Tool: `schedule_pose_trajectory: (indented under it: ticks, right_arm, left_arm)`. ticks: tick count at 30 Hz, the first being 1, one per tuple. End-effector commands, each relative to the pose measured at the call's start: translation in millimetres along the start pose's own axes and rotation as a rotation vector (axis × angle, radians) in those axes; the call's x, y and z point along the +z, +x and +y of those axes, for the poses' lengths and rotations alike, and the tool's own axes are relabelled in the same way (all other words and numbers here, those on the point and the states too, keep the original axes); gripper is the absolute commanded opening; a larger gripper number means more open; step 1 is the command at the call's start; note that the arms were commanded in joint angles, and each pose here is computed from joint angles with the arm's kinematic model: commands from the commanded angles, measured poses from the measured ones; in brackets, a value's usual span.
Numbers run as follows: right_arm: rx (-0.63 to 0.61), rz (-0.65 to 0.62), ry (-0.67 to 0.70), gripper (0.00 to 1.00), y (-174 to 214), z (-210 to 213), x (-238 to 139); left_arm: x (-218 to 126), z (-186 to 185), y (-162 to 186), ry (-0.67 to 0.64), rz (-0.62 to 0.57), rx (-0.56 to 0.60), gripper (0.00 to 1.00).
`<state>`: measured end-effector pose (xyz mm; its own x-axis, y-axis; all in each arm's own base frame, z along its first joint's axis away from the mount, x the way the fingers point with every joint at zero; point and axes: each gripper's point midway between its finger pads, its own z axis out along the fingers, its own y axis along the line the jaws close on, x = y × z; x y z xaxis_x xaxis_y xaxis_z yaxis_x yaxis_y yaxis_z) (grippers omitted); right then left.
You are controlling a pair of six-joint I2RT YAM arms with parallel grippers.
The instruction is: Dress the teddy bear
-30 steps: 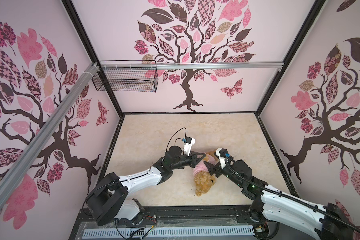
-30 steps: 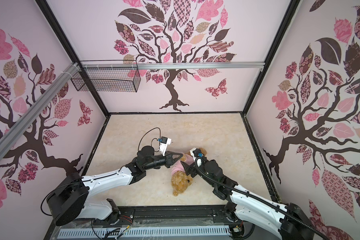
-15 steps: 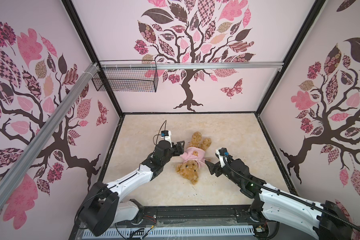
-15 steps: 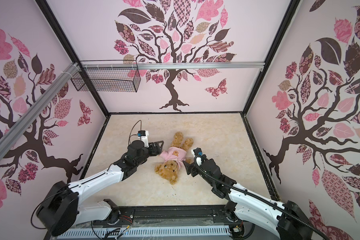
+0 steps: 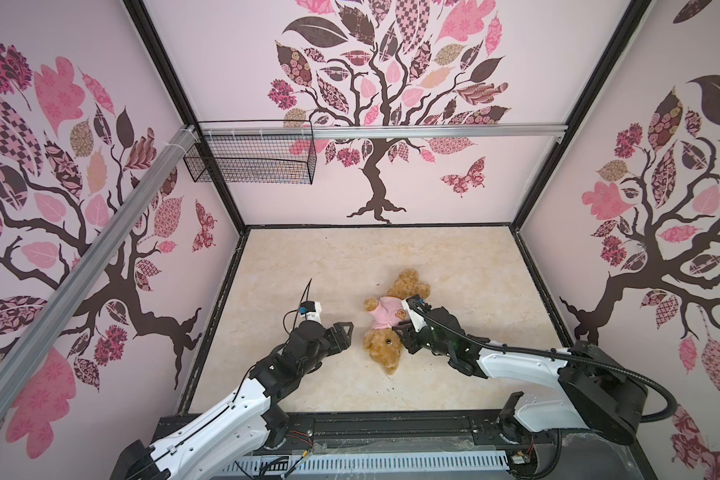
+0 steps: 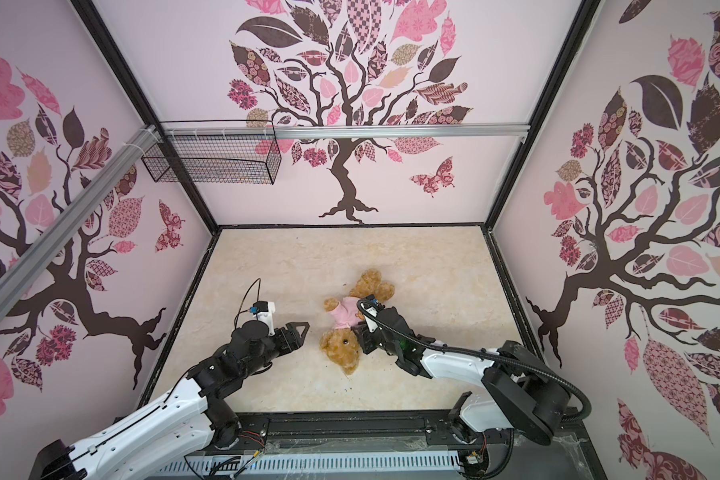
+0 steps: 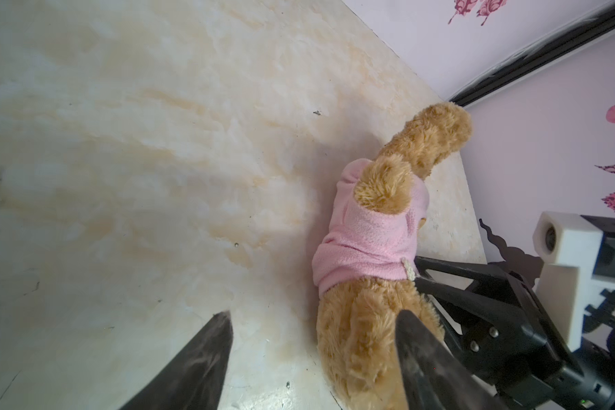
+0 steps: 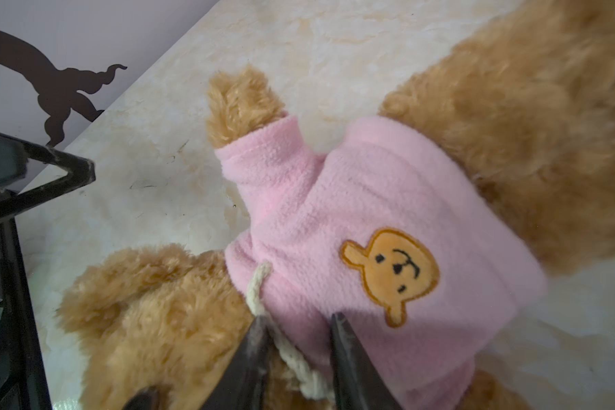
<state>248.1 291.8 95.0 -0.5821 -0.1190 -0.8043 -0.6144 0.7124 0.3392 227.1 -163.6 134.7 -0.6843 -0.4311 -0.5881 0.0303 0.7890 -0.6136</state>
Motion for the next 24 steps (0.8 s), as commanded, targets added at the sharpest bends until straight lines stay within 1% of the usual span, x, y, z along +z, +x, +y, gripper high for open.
schedule_pose_trajectory:
  ticks: [1,3,4,6,8,11,13,16,18,20,24]
  right_arm:
    - [0.036,0.019,-0.119,0.34,4.3,40.8,16.2]
    - [0.058,0.013,-0.191,0.39,-4.3,63.2,25.4]
    - [0.081,0.004,-0.229,0.41,-11.5,72.0,29.0]
    - [0.082,-0.031,-0.263,0.47,-27.6,81.9,30.6]
    - [0.033,-0.065,-0.235,0.55,-44.0,82.5,27.6]
    - [-0.06,-0.108,-0.146,0.66,-67.4,69.6,22.9]
    - [-0.079,-0.12,-0.126,0.7,-80.3,57.6,25.2]
    - [-0.084,-0.065,-0.146,0.72,-90.6,43.1,43.5]
    - [-0.119,-0.024,-0.139,0.72,-92.2,37.9,61.3]
    - [-0.158,0.031,-0.127,0.72,-89.3,33.9,82.8]
    - [-0.142,0.107,-0.095,0.69,-81.7,15.0,114.8]
  left_arm:
    - [-8.5,35.0,1.3,-0.13,-0.044,0.009,0.75]
    - [-16.1,41.9,-5.4,-0.164,-0.078,0.022,0.76]
    - [-19.6,43.1,-7.3,-0.167,-0.089,0.025,0.76]
    - [-24.4,41.4,-8.0,-0.153,-0.092,0.021,0.77]
    - [-27.7,38.3,-3.3,-0.13,-0.064,0.003,0.78]
    - [-29.7,34.2,9.1,-0.103,-0.003,-0.04,0.79]
    - [-33.0,36.0,15.6,-0.113,0.023,-0.047,0.8]
    - [-37.1,39.2,25.4,-0.116,0.054,-0.042,0.8]
    - [-37.2,38.9,31.9,-0.097,0.078,-0.04,0.8]
    - [-36.4,35.8,38.0,-0.074,0.11,-0.014,0.8]
    - [-34.6,29.7,49.4,-0.05,0.187,0.053,0.8]
